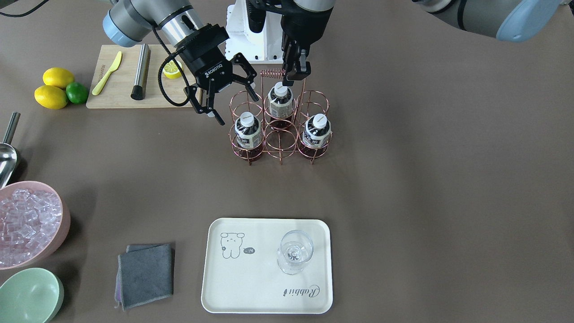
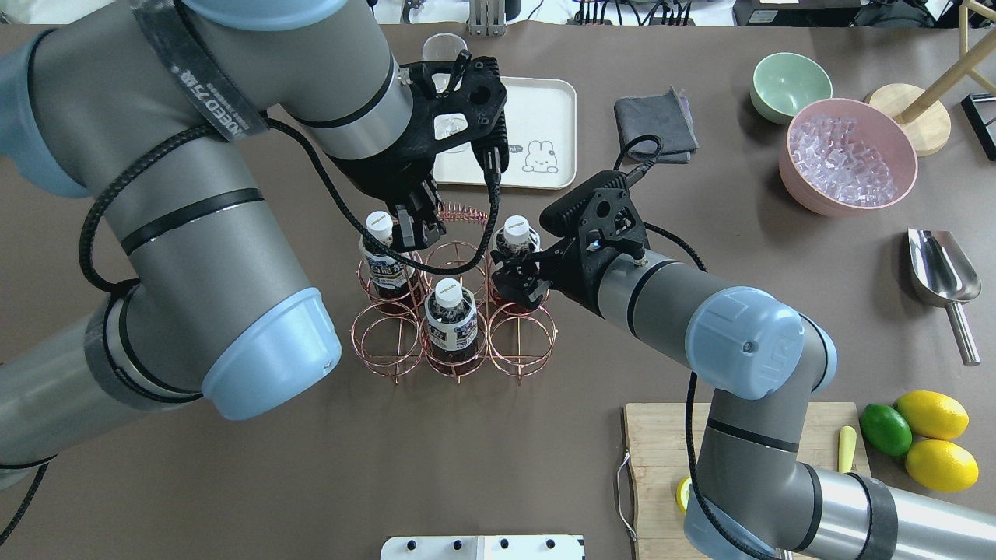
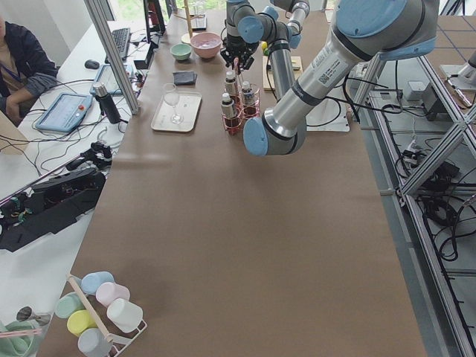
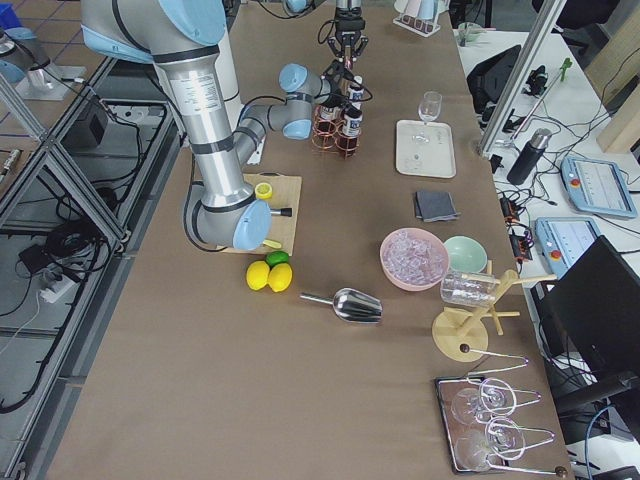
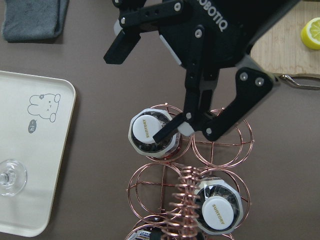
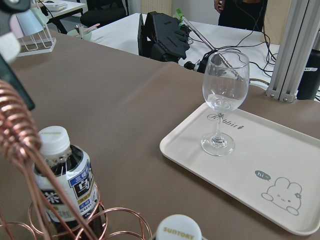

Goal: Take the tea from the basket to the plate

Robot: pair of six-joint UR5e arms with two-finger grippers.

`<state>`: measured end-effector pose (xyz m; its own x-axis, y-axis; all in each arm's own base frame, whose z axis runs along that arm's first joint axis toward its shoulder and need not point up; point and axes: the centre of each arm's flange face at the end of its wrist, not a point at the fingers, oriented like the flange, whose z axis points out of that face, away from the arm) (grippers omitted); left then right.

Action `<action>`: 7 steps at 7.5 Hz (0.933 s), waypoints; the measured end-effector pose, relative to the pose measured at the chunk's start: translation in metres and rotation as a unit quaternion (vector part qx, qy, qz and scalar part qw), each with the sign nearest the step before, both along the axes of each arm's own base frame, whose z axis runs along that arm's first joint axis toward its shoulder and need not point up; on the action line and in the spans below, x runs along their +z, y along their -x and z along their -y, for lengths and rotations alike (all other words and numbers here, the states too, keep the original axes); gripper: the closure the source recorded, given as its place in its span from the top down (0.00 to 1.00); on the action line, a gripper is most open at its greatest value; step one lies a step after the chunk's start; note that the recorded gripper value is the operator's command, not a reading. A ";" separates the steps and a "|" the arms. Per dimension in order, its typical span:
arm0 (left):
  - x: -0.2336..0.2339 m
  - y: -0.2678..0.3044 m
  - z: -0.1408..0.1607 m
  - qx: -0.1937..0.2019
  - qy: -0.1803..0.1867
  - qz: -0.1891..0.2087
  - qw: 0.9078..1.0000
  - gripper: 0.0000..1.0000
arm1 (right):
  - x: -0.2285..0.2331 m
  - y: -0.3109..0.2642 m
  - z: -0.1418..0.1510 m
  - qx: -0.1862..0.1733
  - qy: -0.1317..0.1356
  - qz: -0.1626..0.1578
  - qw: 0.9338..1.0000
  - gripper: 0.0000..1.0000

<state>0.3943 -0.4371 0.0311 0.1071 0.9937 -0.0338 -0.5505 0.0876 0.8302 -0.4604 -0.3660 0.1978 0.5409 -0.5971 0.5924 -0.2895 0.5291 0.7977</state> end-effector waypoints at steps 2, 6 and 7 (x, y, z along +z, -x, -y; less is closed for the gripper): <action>0.000 0.001 0.001 -0.005 -0.004 0.002 1.000 0.00 | 0.002 0.007 -0.001 0.004 -0.015 -0.016 1.000 0.85; -0.001 0.001 0.000 -0.006 -0.005 0.001 1.000 0.00 | 0.001 0.004 0.007 0.013 -0.028 -0.026 0.999 0.75; -0.001 0.001 0.000 -0.006 -0.005 0.001 1.000 0.00 | 0.001 0.002 0.011 0.016 -0.029 -0.029 0.999 0.75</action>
